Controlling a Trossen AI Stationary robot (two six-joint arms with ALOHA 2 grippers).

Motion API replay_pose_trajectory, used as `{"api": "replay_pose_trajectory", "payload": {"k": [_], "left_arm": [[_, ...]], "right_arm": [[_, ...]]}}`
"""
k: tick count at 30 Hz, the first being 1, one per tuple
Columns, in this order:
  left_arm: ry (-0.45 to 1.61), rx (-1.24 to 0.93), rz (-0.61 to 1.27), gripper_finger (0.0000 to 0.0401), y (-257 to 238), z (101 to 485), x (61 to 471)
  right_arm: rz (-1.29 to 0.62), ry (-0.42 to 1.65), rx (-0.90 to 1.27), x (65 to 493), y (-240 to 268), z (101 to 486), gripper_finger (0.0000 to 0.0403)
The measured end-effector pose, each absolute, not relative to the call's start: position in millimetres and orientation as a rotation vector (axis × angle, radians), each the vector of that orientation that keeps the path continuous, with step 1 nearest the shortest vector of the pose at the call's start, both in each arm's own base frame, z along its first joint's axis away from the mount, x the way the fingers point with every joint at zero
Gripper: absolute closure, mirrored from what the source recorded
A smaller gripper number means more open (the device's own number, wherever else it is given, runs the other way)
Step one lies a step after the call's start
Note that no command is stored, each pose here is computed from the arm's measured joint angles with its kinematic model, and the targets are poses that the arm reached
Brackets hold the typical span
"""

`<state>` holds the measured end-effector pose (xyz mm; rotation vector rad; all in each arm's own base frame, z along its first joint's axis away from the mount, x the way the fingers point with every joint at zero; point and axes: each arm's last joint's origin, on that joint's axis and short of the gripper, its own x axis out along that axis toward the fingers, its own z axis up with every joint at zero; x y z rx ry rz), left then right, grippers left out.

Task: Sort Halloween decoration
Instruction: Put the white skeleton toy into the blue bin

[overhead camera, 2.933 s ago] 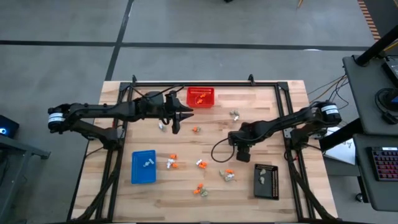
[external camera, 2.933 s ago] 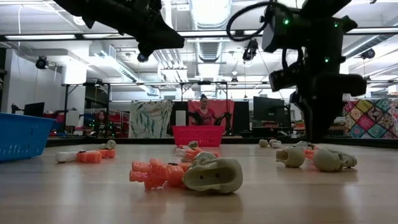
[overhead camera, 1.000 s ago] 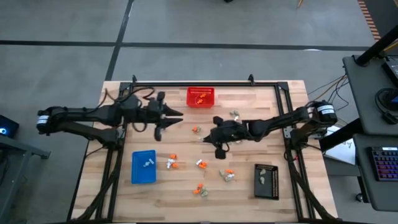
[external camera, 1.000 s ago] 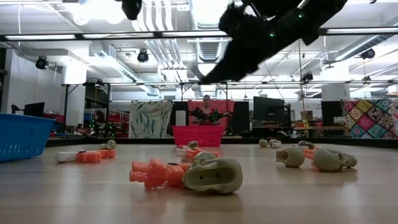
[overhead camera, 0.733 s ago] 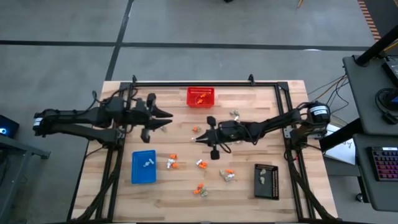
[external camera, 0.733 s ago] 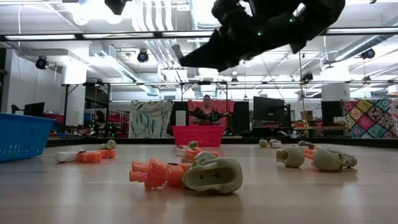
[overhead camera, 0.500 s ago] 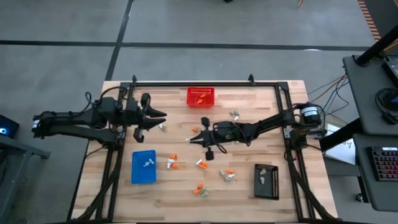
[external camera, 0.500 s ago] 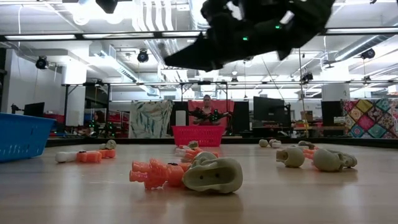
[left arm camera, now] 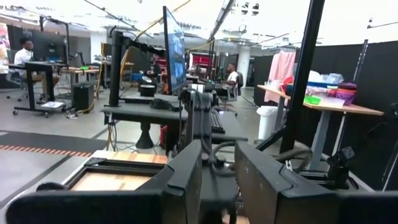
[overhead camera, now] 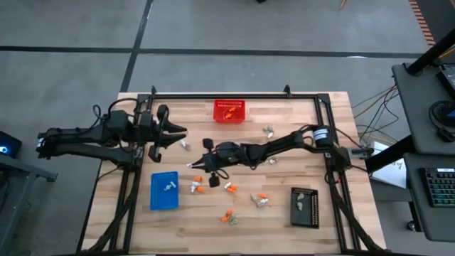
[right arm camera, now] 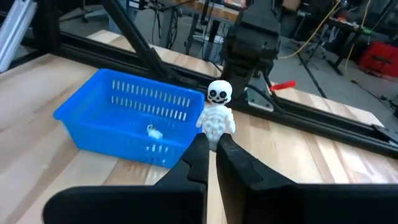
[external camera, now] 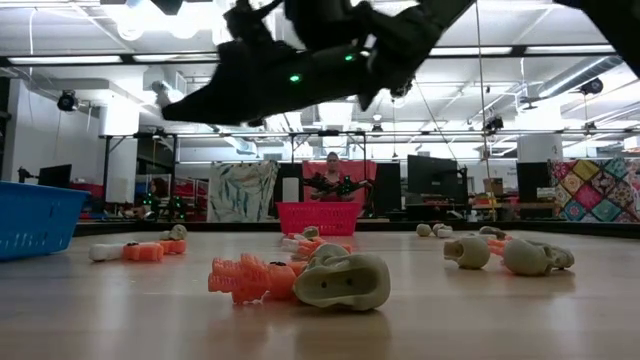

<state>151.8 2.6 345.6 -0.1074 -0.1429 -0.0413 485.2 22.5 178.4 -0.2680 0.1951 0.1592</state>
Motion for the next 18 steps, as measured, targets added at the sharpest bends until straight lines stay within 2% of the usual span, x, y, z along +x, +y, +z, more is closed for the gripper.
{"api": "replay_pose_trajectory", "payload": {"k": [18], "left_arm": [[-0.127, -0.086, -0.039, 0.0322, 2.7, 344.2, 150.9]], "right_arm": [[0.225, 0.102, -0.261, 540.9, 27.0, 165.4, 0.0394]]}}
